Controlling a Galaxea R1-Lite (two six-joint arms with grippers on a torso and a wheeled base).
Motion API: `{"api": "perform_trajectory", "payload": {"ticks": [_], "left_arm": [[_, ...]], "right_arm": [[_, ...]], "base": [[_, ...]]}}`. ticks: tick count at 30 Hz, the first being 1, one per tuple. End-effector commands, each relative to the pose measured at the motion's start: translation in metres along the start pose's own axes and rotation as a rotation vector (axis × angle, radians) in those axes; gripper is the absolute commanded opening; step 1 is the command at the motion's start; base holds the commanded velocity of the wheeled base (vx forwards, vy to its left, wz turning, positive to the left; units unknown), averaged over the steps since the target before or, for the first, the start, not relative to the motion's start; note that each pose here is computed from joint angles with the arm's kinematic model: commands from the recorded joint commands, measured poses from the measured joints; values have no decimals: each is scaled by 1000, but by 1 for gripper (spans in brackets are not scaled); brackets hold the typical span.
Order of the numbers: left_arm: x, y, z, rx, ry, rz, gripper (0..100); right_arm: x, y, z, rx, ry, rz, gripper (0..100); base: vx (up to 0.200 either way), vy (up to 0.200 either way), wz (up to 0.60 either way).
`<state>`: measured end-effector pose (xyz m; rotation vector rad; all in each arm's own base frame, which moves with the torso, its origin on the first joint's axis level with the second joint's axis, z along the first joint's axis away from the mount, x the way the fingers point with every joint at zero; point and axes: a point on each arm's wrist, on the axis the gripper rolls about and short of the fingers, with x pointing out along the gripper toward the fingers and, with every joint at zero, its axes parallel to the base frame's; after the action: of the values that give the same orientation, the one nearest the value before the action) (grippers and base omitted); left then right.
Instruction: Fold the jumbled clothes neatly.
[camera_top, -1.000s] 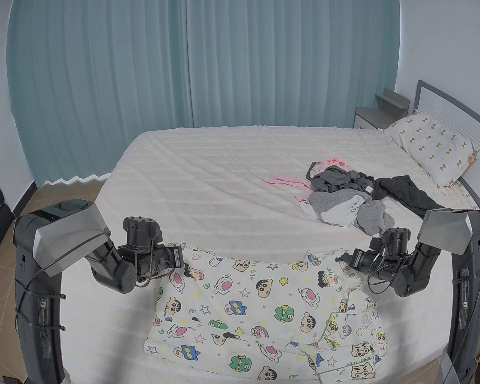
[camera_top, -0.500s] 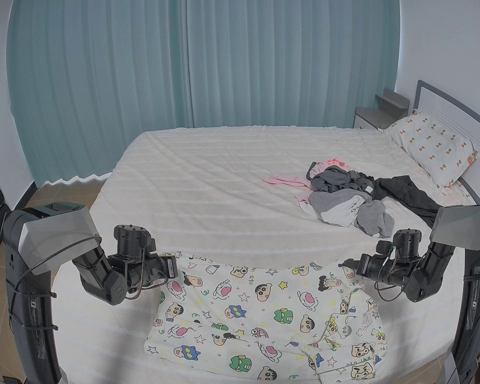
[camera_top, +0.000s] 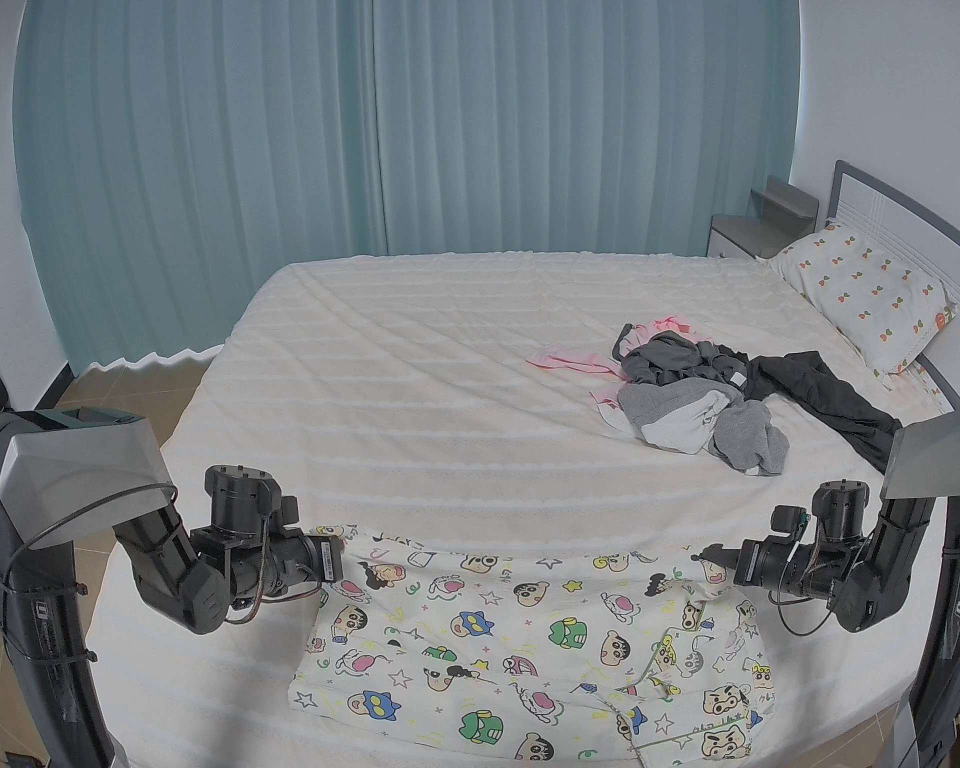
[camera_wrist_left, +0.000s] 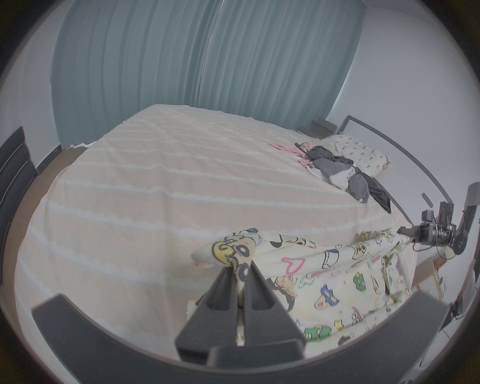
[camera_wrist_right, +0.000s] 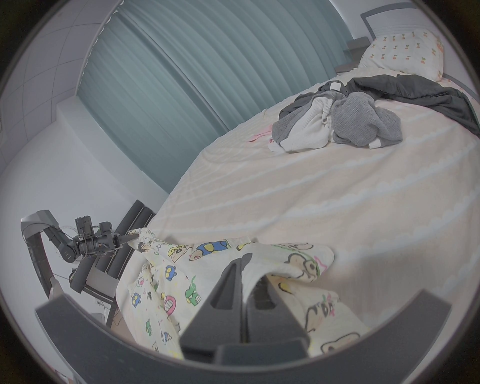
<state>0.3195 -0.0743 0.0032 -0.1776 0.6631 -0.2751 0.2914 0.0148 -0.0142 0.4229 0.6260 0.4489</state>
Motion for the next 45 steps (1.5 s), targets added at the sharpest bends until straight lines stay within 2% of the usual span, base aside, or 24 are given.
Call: {"api": "perform_trajectory", "payload": {"ticks": [1, 10, 15, 20, 29, 34, 36, 37, 38, 39, 45], "left_arm": [[-18, 0, -11, 11, 18, -14, 0], [-38, 2, -35, 12, 45, -19, 0], [-51, 4, -58, 104, 115, -49, 0], [-52, 6, -74, 119, 162, -52, 0], [-54, 8, -96, 119, 216, -51, 0], [-53, 10, -104, 117, 237, -50, 0], [-54, 11, -109, 116, 252, -48, 0], [-54, 11, -110, 116, 255, -47, 0], [-54, 11, -110, 116, 255, -47, 0], [-53, 11, -111, 113, 255, -47, 100], [-53, 14, -115, 89, 269, -43, 100]], "right_arm": [[-12, 2, -19, -27, 58, -7, 0], [-30, 6, -49, -104, 129, 11, 0], [-36, 5, -67, -144, 196, 5, 0], [-41, 3, -85, -191, 284, 8, 0], [-40, 1, -88, -195, 301, -2, 0], [-39, -2, -96, -206, 337, -28, 0], [-40, -4, -101, -218, 380, -49, 0], [-40, -4, -102, -220, 390, -48, 100], [-40, -4, -102, -219, 392, -48, 100], [-41, -3, -102, -217, 396, -47, 100], [-42, -5, -99, -210, 376, -63, 100]], "base": [[0, 0, 0], [0, 0, 0], [0, 0, 0], [0, 0, 0], [0, 0, 0], [0, 0, 0], [0, 0, 0], [0, 0, 0], [0, 0, 0], [0, 0, 0], [0, 0, 0]]}}
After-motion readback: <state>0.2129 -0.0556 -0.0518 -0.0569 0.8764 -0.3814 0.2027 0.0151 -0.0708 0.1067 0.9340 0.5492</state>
